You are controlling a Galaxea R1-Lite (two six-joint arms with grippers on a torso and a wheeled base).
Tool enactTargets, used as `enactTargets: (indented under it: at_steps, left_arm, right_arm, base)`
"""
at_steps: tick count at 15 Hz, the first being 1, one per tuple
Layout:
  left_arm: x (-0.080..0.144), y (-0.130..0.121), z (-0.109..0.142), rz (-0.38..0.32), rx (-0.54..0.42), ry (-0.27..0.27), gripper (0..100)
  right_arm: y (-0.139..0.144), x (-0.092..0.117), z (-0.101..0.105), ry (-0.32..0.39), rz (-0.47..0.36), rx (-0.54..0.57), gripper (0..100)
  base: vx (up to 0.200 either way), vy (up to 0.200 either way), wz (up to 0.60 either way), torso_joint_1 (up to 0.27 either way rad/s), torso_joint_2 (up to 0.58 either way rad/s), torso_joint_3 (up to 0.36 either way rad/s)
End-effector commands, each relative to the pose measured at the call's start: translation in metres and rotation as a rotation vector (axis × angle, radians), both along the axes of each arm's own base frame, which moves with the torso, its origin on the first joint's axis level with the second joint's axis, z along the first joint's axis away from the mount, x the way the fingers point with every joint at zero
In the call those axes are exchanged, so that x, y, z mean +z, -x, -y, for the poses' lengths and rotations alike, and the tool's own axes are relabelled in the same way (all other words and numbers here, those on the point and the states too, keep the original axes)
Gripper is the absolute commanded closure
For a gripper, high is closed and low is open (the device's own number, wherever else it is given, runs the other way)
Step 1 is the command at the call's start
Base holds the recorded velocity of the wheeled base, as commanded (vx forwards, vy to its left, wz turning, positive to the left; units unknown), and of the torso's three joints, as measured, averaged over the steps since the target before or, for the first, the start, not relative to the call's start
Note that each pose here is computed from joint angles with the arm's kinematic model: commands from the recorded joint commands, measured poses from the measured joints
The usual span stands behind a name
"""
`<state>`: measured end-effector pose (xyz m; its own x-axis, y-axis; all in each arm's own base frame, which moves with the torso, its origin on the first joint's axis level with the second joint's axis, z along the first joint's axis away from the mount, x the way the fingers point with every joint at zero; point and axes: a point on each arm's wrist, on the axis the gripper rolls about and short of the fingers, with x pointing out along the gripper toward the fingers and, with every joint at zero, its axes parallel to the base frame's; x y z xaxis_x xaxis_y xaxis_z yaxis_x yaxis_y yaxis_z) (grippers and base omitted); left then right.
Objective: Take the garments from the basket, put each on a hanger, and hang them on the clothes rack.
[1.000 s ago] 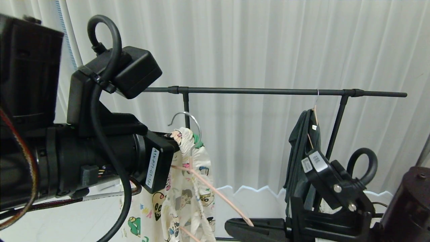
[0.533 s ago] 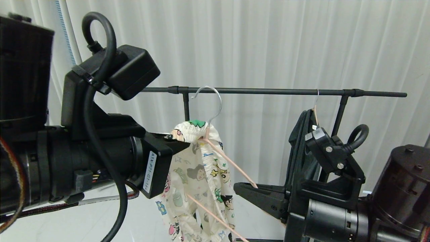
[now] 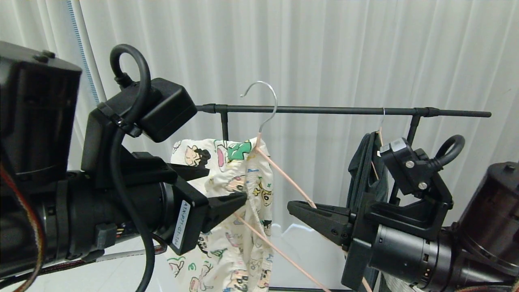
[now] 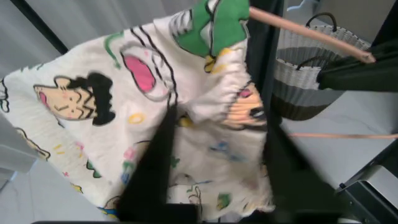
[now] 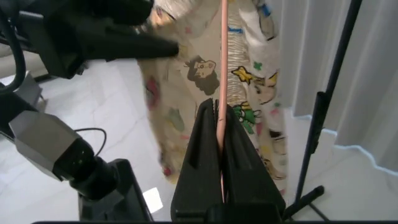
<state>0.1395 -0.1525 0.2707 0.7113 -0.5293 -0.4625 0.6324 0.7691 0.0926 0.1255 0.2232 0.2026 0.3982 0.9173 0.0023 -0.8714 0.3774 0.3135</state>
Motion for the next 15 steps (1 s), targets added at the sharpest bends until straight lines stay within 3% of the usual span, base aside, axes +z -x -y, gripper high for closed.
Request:
enactTargets:
  at_steps: [1, 6, 9, 13, 15]
  left_arm:
    - [0.0, 0.005, -0.006, 0.006, 0.0, 0.004, 0]
    - [-0.002, 0.028, -0.032, 0.037, -0.015, 0.019, 0]
    - [-0.01, 0.039, -0.048, 0.075, -0.073, -0.031, 0]
    - [-0.03, 0.046, -0.053, 0.11, -0.372, -0.101, 0]
    - [-0.042, 0.048, -0.051, 0.064, -0.448, -0.103, 0]
  right_arm:
    - [0.005, 0.008, 0.009, -0.018, 0.04, -0.004, 100]
    - [0.01, 0.0, 0.032, 0.027, 0.083, -0.039, 100]
    - [0.028, -0.018, 0.053, 0.087, 0.104, 0.071, 100]
    - [0.054, -0.032, 0.061, 0.12, 0.104, 0.203, 100]
    - [0.065, -0.039, 0.064, 0.138, 0.097, 0.257, 100]
  base:
    - [0.0, 0.0, 0.0, 0.0, 0.0, 0.0]
    - [0.0, 0.0, 0.0, 0.0, 0.0, 0.0]
    - [0.0, 0.0, 0.0, 0.0, 0.0, 0.0]
    - [0.0, 0.0, 0.0, 0.0, 0.0, 0.0]
    - [0.0, 0.0, 0.0, 0.0, 0.0, 0.0]
